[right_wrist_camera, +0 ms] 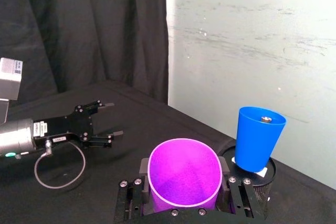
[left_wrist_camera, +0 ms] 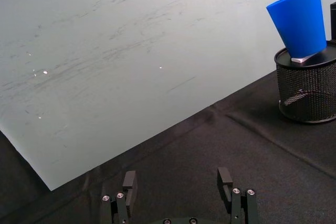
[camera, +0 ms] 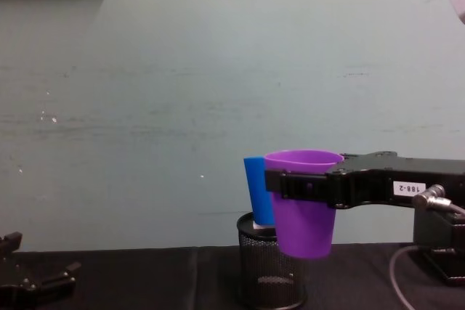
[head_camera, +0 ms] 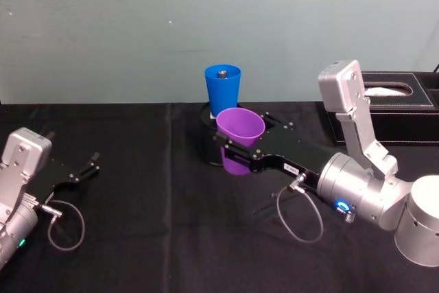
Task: Pick up one cup with a gripper and tap it against the other cup.
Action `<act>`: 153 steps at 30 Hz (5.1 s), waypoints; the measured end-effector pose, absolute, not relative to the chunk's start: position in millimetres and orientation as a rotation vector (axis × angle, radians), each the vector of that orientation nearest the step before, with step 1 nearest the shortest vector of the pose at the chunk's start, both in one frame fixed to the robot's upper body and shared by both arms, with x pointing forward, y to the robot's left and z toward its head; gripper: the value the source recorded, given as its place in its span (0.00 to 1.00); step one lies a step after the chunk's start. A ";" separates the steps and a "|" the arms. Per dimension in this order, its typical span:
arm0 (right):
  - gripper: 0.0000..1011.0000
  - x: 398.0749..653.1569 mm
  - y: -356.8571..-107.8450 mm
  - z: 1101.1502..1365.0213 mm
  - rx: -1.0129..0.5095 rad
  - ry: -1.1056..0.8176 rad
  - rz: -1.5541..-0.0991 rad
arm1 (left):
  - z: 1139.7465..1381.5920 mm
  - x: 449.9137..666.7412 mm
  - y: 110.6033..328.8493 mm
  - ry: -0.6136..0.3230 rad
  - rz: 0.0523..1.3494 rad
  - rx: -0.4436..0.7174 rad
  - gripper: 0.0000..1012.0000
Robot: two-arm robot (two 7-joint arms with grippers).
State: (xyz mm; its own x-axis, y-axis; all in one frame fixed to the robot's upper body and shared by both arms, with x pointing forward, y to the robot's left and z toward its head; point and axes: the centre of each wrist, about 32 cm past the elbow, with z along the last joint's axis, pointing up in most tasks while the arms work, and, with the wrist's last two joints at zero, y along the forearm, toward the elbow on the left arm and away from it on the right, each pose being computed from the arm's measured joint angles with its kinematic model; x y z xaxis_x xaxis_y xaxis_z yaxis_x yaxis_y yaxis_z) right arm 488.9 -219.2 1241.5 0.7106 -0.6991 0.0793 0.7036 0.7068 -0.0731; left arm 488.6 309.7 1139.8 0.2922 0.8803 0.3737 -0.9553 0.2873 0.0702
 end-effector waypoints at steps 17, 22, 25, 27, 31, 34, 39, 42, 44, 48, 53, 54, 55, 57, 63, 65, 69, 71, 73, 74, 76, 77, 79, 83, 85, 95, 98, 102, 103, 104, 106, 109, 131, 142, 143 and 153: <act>0.72 488.6 -220.1 1238.2 -0.096 -0.045 -0.781 | 1139.8 488.6 309.6 -0.285 1.248 0.304 0.99; 0.72 488.7 -220.1 1238.0 -0.096 -0.045 -0.781 | 1139.8 488.6 309.7 -0.285 1.248 0.304 0.99; 0.72 488.7 -220.2 1237.9 -0.095 -0.045 -0.781 | 1139.8 488.6 309.6 -0.285 1.248 0.304 0.99; 0.72 488.7 -220.2 1237.8 -0.095 -0.045 -0.782 | 1139.8 488.6 309.7 -0.285 1.248 0.304 0.99; 0.72 488.7 -220.3 1237.5 -0.095 -0.044 -0.782 | 1139.8 488.6 309.7 -0.285 1.248 0.304 0.99; 0.72 488.7 -220.3 1237.4 -0.095 -0.044 -0.782 | 1139.8 488.6 309.7 -0.285 1.248 0.304 0.99; 0.72 488.6 -220.3 1237.3 -0.095 -0.044 -0.781 | 1139.8 488.6 309.7 -0.285 1.248 0.304 0.99; 0.72 488.6 -220.3 1237.2 -0.095 -0.044 -0.781 | 1139.8 488.6 309.7 -0.285 1.248 0.304 0.99; 0.72 488.6 -220.3 1237.3 -0.095 -0.044 -0.781 | 1139.8 488.6 309.7 -0.285 1.248 0.304 0.99; 0.72 488.6 -220.3 1237.2 -0.095 -0.044 -0.781 | 1139.8 488.6 309.7 -0.285 1.248 0.304 0.99; 0.72 488.6 -220.3 1237.2 -0.095 -0.044 -0.781 | 1139.8 488.6 309.7 -0.285 1.248 0.304 0.99; 0.72 488.6 -220.3 1237.3 -0.095 -0.044 -0.781 | 1139.8 488.6 309.7 -0.285 1.248 0.304 0.99; 0.72 488.6 -220.3 1237.3 -0.095 -0.044 -0.781 | 1139.8 488.6 309.7 -0.285 1.248 0.304 0.99; 0.72 488.6 -220.3 1237.2 -0.095 -0.044 -0.781 | 1139.8 488.6 309.7 -0.285 1.248 0.304 0.99; 0.72 488.6 -220.3 1237.3 -0.095 -0.044 -0.781 | 1139.8 488.6 309.7 -0.285 1.248 0.304 0.99; 0.72 488.6 -220.3 1237.3 -0.095 -0.044 -0.781 | 1139.8 488.6 309.7 -0.285 1.248 0.304 0.99; 0.72 488.6 -220.3 1237.3 -0.095 -0.044 -0.781 | 1139.8 488.6 309.7 -0.285 1.248 0.304 0.99; 0.72 488.6 -220.3 1237.3 -0.095 -0.044 -0.781 | 1139.8 488.6 309.7 -0.285 1.248 0.304 0.99; 0.72 488.6 -220.3 1237.3 -0.095 -0.044 -0.781 | 1139.8 488.6 309.7 -0.285 1.248 0.304 0.99; 0.72 488.6 -220.3 1237.3 -0.095 -0.044 -0.781 | 1139.8 488.6 309.7 -0.285 1.248 0.304 0.99; 0.72 488.6 -220.3 1237.3 -0.095 -0.044 -0.781 | 1139.8 488.6 309.7 -0.285 1.248 0.304 0.99; 0.72 488.6 -220.3 1237.3 -0.095 -0.044 -0.781 | 1139.8 488.6 309.7 -0.285 1.248 0.304 0.99; 0.72 488.6 -220.3 1237.2 -0.095 -0.044 -0.781 | 1139.8 488.6 309.7 -0.285 1.248 0.304 0.99; 0.72 488.6 -220.3 1237.3 -0.095 -0.044 -0.781 | 1139.8 488.6 309.7 -0.285 1.248 0.304 0.99; 0.72 488.6 -220.3 1237.3 -0.095 -0.044 -0.781 | 1139.8 488.6 309.7 -0.285 1.248 0.304 0.99; 0.72 488.6 -220.3 1237.3 -0.095 -0.044 -0.781 | 1139.8 488.6 309.7 -0.285 1.248 0.304 0.99; 0.72 488.6 -220.3 1237.3 -0.095 -0.044 -0.781 | 1139.8 488.6 309.7 -0.285 1.248 0.304 0.99; 0.72 488.6 -220.3 1237.3 -0.095 -0.044 -0.781 | 1139.8 488.6 309.6 -0.285 1.248 0.304 0.99; 0.72 488.6 -220.3 1237.3 -0.095 -0.044 -0.781 | 1139.8 488.6 309.6 -0.285 1.248 0.304 0.99; 0.72 488.6 -220.3 1237.3 -0.095 -0.044 -0.781 | 1139.8 488.6 309.7 -0.285 1.248 0.304 0.99; 0.72 488.6 -220.3 1237.3 -0.095 -0.044 -0.781 | 1139.8 488.6 309.7 -0.285 1.248 0.304 0.99; 0.72 488.6 -220.3 1237.3 -0.095 -0.044 -0.781 | 1139.8 488.6 309.7 -0.285 1.248 0.304 0.99; 0.72 488.6 -220.3 1237.3 -0.095 -0.044 -0.781 | 1139.8 488.6 309.7 -0.285 1.248 0.304 0.99; 0.72 488.6 -220.3 1237.3 -0.095 -0.044 -0.781 | 1139.8 488.6 309.7 -0.285 1.248 0.304 0.99; 0.72 488.6 -220.3 1237.3 -0.095 -0.044 -0.781 | 1139.8 488.6 309.7 -0.285 1.248 0.304 0.99; 0.72 488.6 -220.3 1237.3 -0.095 -0.044 -0.781 | 1139.8 488.6 309.7 -0.285 1.248 0.304 0.99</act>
